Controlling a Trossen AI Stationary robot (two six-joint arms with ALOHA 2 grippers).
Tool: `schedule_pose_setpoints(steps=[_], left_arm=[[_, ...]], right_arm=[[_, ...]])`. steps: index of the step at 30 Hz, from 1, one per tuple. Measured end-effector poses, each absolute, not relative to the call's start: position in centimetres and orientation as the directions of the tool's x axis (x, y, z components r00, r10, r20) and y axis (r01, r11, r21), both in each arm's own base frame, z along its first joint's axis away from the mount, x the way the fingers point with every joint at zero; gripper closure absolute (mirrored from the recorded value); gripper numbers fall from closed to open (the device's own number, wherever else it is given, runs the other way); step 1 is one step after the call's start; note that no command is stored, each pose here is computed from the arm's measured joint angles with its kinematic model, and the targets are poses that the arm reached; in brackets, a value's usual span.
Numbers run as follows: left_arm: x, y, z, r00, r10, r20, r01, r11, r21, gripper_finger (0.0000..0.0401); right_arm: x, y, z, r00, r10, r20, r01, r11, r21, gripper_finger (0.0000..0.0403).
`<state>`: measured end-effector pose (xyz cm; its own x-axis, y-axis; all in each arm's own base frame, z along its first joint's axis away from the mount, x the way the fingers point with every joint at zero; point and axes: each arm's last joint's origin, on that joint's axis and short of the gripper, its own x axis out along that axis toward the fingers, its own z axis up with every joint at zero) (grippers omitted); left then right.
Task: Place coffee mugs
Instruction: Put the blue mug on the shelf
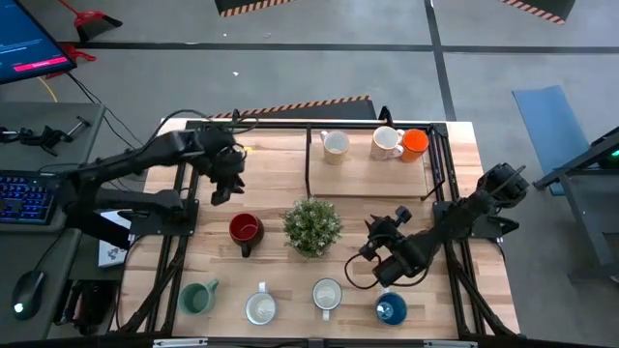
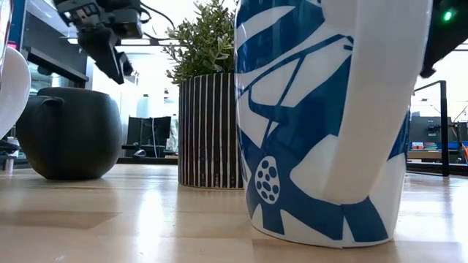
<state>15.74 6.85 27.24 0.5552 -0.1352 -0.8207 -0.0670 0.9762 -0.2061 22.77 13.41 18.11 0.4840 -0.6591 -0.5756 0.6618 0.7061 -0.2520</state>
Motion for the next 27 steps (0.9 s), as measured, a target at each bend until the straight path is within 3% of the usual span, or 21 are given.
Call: schedule_pose_setpoints(steps=[8,12,18,21,27], left_arm=[[14.5,4.8,26.3,0.787,-0.044,-0.615,-0.035,0.993,-0.116,0.0298],[14.4,4.4,25.1,0.801,0.024,-0.598,-0.108,0.989,-0.105,0.0298],[14.9,4.0,24.9,0.815,0.001,-0.580,-0.076,0.992,-0.104,0.0298],[15.0,3.9,25.1,0.826,-0.005,-0.563,-0.065,0.992,-0.105,0.0298],[15.1,3.6,25.1,0.827,-0.018,-0.561,-0.055,0.992,-0.114,0.0298]], right_arm=[[21.1,12.8,22.6,0.494,-0.432,-0.755,0.497,0.853,-0.163,0.0320],[19.8,12.4,24.6,0.504,-0.243,-0.829,0.458,0.889,0.018,0.0320],[18.9,12.6,27.0,0.558,0.044,-0.829,0.380,0.874,0.302,0.0320],[18.8,12.8,27.4,0.586,0.054,-0.808,0.365,0.873,0.323,0.0320],[18.7,13.2,26.9,0.622,-0.087,-0.778,0.357,0.916,0.183,0.0320]])
